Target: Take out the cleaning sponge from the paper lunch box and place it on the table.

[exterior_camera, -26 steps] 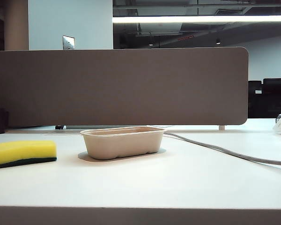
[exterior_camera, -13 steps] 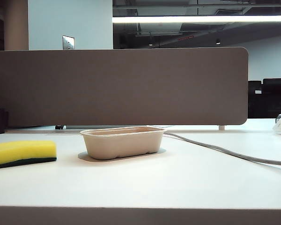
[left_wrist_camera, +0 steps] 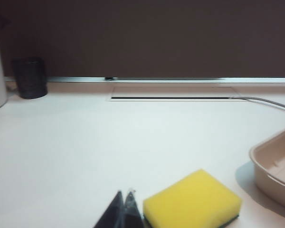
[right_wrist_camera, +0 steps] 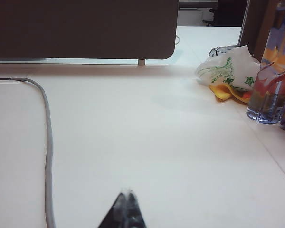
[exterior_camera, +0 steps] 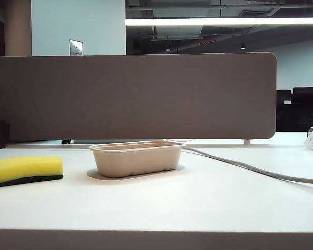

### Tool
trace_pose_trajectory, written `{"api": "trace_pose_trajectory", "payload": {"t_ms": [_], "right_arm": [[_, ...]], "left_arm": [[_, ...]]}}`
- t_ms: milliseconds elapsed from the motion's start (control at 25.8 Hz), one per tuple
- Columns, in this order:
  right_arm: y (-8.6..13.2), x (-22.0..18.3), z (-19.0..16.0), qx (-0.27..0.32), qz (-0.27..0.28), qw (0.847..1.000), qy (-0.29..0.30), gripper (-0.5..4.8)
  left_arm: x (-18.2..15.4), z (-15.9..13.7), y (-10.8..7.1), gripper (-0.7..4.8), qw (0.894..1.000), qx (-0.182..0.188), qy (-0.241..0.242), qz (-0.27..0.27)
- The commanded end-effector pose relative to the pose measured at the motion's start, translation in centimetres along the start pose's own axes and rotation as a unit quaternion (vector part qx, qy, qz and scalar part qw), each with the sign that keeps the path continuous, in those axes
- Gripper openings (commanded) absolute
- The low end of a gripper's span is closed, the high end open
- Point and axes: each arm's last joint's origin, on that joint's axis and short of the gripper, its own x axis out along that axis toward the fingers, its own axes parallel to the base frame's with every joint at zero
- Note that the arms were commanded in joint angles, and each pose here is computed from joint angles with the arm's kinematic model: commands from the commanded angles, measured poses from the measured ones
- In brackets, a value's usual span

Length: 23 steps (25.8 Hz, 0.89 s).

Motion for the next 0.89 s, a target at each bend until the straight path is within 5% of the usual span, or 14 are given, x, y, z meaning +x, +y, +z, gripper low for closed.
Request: {"api": "trace_pose_trajectory", "payload": {"t_ms": [39,890], "right_arm": [[0.01,-0.01,0.20,0.002,0.000,1.000,-0.009,-0.05],[0.01,-0.01,0.20,0.002,0.000,1.000,-0.009,-0.05]], "left_arm": [[0.00,0.17,-0.03,-0.05,1.000,0.003,-0.007,-0.005],[0.00,0.16,-0.03,-0.05,1.000,-0.008,-0.007,-0.005]]}}
